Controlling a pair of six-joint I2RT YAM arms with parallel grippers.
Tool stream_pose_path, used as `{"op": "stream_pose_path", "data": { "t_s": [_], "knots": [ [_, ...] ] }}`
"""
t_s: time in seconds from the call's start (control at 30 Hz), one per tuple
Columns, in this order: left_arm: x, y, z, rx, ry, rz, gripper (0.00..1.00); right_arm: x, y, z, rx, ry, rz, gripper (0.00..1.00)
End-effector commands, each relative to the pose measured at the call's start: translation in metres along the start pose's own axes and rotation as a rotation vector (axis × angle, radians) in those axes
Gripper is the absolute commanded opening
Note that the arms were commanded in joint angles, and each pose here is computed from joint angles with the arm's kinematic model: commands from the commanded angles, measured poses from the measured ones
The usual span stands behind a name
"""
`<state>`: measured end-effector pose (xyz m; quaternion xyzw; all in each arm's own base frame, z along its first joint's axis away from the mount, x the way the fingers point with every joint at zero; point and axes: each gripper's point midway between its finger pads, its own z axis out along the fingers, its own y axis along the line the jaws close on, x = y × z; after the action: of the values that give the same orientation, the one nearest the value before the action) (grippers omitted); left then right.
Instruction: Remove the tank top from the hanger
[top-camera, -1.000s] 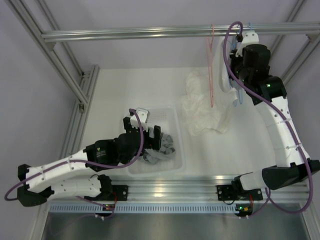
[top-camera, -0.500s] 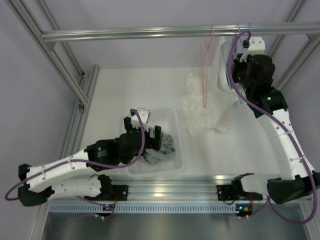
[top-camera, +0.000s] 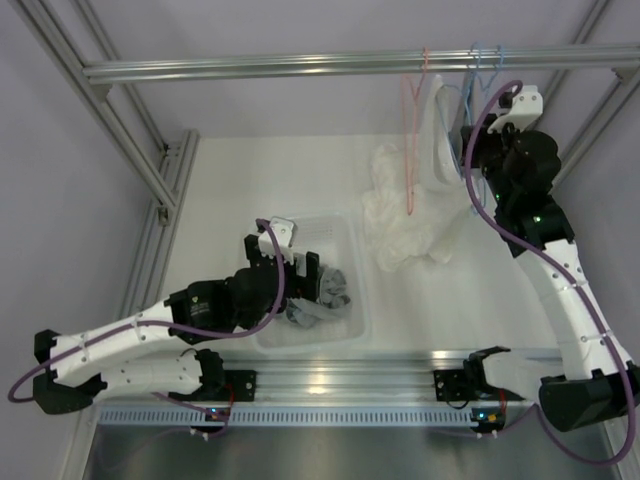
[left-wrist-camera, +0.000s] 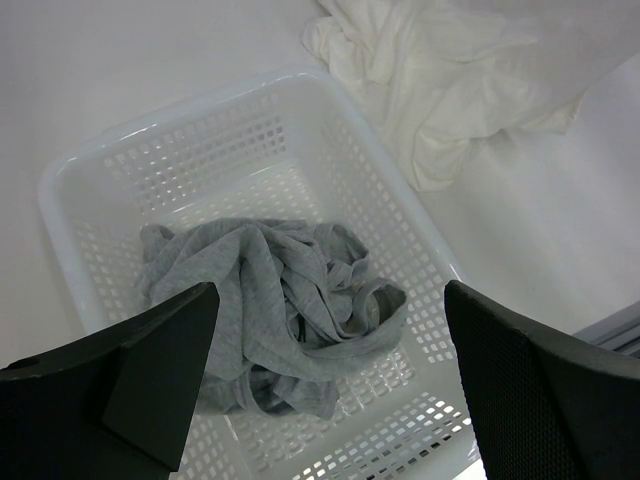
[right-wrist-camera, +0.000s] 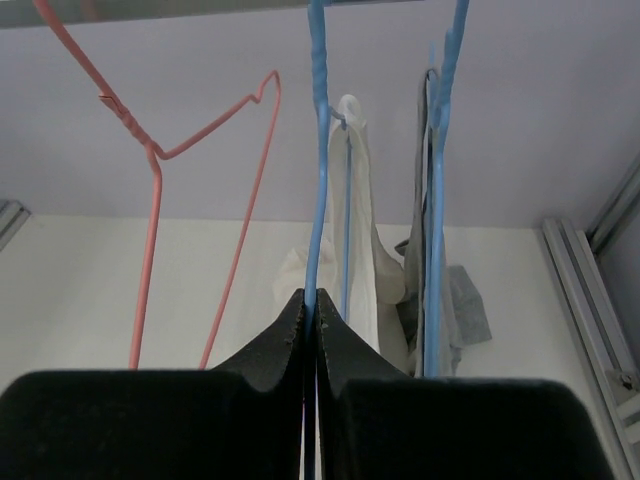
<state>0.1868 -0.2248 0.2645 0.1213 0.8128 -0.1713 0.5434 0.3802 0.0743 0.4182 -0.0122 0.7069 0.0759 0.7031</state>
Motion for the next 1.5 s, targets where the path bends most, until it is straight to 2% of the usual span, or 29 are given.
{"op": "stream_pose_path", "data": {
  "t_s": [0.0,0.2,0.43,0.53,0.73,0.87,1.03,1.07,1.1,1.2,1.3,1.33,1.37,1.4,1.43,1.47],
  "knots": [
    [-0.003,0.005,-0.004,-0.006,-0.015,-0.007,0.99,-0.071,0.010,-0.022,-0.073,-0.263,0.033,0.00],
    [-0.005,0.005,-0.004,-0.009,-0.019,-0.009,0.99,-0.080,0.011,-0.041,-0.092,-0.317,0.036,0.00],
    [-0.010,0.000,-0.003,-0.002,-0.019,-0.011,0.99,-0.067,0.008,-0.059,-0.085,-0.300,0.051,0.00],
    [-0.014,-0.006,0.000,0.007,-0.016,-0.003,0.99,-0.057,0.008,-0.061,-0.091,-0.283,0.048,0.00],
    [-0.029,-0.033,0.007,0.073,-0.016,0.011,0.99,-0.046,0.003,-0.095,-0.083,-0.278,0.080,0.00],
    [-0.053,-0.076,0.010,0.222,-0.021,0.036,0.99,-0.036,0.004,-0.127,-0.107,-0.275,0.087,0.00],
    [-0.110,-0.131,-0.013,0.477,-0.119,0.036,0.99,-0.024,0.008,-0.171,-0.151,-0.242,0.098,0.00],
    [-0.115,-0.143,-0.013,0.518,-0.128,0.062,0.99,-0.028,0.007,-0.185,-0.156,-0.259,0.098,0.00],
    [-0.139,-0.159,-0.029,0.610,-0.171,0.057,0.99,-0.027,0.008,-0.191,-0.163,-0.250,0.099,0.00],
    [-0.161,-0.192,-0.036,0.741,-0.222,0.138,0.99,-0.027,0.010,-0.217,-0.185,-0.233,0.100,0.00],
    [-0.207,-0.203,-0.021,0.667,-0.350,0.160,0.99,-0.039,0.011,-0.249,-0.203,-0.284,0.123,0.00],
    [-0.204,-0.212,-0.002,0.635,-0.347,0.198,0.99,-0.050,0.011,-0.264,-0.214,-0.322,0.129,0.00],
    [-0.231,-0.216,-0.006,0.622,-0.405,0.183,0.99,-0.048,0.010,-0.270,-0.210,-0.308,0.127,0.00],
    [-0.239,-0.221,-0.001,0.608,-0.424,0.188,0.97,-0.050,0.010,-0.275,-0.212,-0.311,0.127,0.00],
    [-0.231,-0.234,0.022,0.586,-0.416,0.256,0.95,-0.057,0.010,-0.284,-0.216,-0.326,0.121,0.00],
    [-0.252,-0.239,0.017,0.589,-0.466,0.254,0.92,-0.055,0.011,-0.287,-0.221,-0.310,0.118,0.00]
  ]
}}
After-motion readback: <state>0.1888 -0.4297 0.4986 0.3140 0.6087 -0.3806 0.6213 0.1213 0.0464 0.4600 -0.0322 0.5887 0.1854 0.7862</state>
